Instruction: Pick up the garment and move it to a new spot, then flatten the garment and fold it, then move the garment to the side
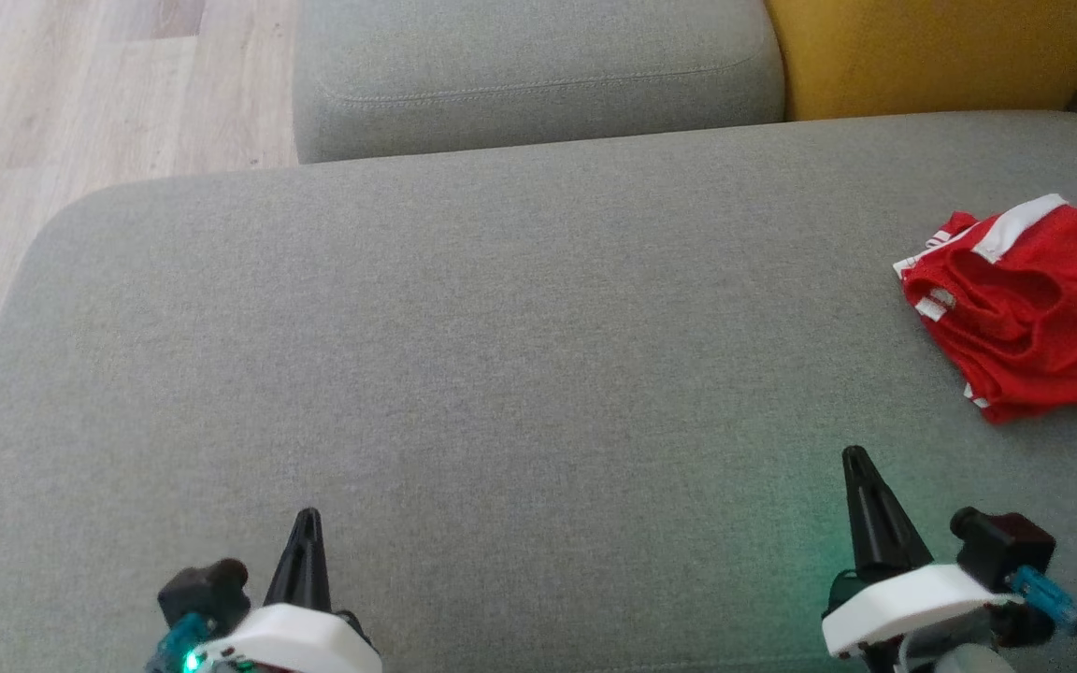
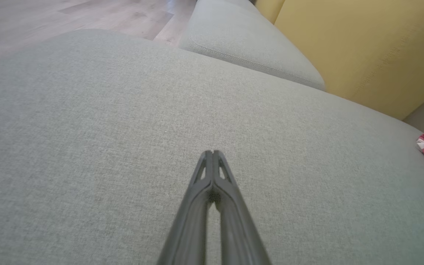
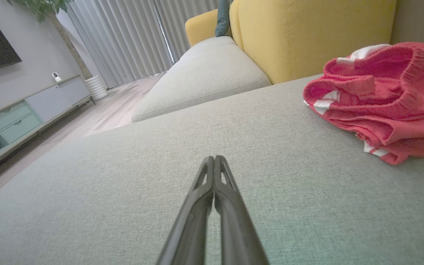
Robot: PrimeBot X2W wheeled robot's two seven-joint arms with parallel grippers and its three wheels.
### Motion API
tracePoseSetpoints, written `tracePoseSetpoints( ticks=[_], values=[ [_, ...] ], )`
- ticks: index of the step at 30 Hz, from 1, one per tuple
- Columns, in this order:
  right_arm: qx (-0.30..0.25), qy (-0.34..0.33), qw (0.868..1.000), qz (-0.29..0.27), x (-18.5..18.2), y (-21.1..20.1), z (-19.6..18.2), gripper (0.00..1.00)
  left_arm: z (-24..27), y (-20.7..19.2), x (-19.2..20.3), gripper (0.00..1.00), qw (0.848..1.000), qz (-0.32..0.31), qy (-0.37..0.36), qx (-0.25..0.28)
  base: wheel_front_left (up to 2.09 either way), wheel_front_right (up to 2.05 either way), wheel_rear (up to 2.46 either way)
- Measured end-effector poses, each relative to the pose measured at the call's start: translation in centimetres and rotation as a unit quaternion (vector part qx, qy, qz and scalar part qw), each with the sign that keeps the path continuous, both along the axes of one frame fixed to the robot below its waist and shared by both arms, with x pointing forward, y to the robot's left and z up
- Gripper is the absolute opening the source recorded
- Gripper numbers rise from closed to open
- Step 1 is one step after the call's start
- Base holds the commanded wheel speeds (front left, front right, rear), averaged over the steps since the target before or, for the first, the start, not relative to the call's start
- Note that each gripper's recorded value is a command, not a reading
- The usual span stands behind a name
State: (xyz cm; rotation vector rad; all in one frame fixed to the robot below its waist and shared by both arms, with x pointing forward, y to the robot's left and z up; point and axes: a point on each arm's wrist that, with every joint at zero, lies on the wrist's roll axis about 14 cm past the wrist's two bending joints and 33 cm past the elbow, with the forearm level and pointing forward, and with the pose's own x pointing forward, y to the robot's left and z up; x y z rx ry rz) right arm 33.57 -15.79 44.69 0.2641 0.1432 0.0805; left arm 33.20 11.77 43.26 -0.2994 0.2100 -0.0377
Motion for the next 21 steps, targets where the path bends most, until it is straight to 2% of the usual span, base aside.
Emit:
tracePoseSetpoints(
  ticks=[21],
  values=[
    [0.113, 0.016, 0.993, -0.04, 0.4, -1.0, 0.0, 0.0, -0.5, 1.1, 0.4, 0.0, 0.993, 0.034, 0.033, -0.108, 0.0, 0.0, 0.0]
  ],
)
